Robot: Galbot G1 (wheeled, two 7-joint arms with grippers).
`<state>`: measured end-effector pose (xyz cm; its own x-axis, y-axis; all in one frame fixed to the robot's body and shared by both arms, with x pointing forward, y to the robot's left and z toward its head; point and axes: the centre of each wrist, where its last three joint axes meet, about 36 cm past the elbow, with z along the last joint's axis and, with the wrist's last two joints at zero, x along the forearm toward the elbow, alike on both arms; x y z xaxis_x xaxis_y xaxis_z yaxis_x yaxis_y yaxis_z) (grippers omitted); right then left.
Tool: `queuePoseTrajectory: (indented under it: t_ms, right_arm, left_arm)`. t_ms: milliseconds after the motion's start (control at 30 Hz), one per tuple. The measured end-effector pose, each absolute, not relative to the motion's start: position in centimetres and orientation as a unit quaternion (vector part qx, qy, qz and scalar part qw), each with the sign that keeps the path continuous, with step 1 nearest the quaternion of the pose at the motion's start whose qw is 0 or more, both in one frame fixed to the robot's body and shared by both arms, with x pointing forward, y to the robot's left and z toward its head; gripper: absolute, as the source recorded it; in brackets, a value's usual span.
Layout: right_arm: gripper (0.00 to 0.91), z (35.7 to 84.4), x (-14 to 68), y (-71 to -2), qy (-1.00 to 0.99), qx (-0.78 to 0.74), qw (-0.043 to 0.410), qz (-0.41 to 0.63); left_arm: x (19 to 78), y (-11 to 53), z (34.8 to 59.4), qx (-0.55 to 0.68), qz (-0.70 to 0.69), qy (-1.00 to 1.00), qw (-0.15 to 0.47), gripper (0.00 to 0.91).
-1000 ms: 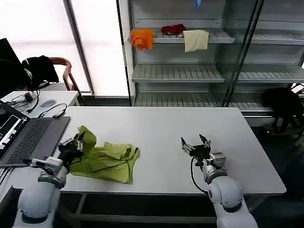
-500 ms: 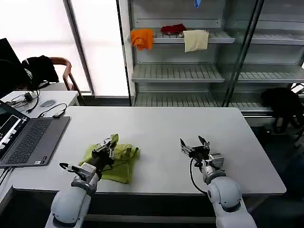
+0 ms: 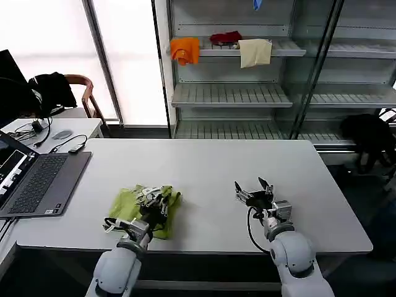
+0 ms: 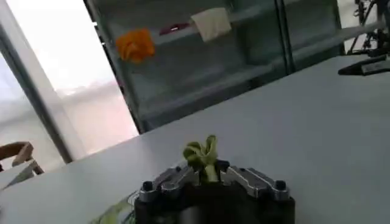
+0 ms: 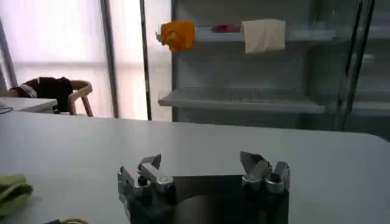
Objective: Fold and organize the clothes.
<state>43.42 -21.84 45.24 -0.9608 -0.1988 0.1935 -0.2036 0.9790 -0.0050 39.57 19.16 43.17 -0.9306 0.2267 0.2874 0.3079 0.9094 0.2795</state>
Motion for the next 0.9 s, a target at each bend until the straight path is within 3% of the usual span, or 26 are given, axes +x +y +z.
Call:
queuePoseTrajectory:
  t_ms: [500, 733, 900]
  right_arm:
    - [0.907, 45.9, 42.8, -21.6, -0.99, 0.104, 0.092, 0.013]
    - [0.907, 46.2, 42.8, -21.7, -0.99, 0.104, 0.09, 0.016]
    - [0.907, 46.5, 43.0, -21.7, -0.99, 0.105, 0.089, 0.017]
  left_arm:
    - [39.0, 15.3, 40.8, -0.148, -0.137, -0.97, 0.138, 0.907]
    - [38.9, 16.1, 41.7, -0.146, -0.119, -0.974, 0.125, 0.907]
    - [38.5, 18.5, 43.7, -0.138, -0.09, -0.98, 0.109, 0.907]
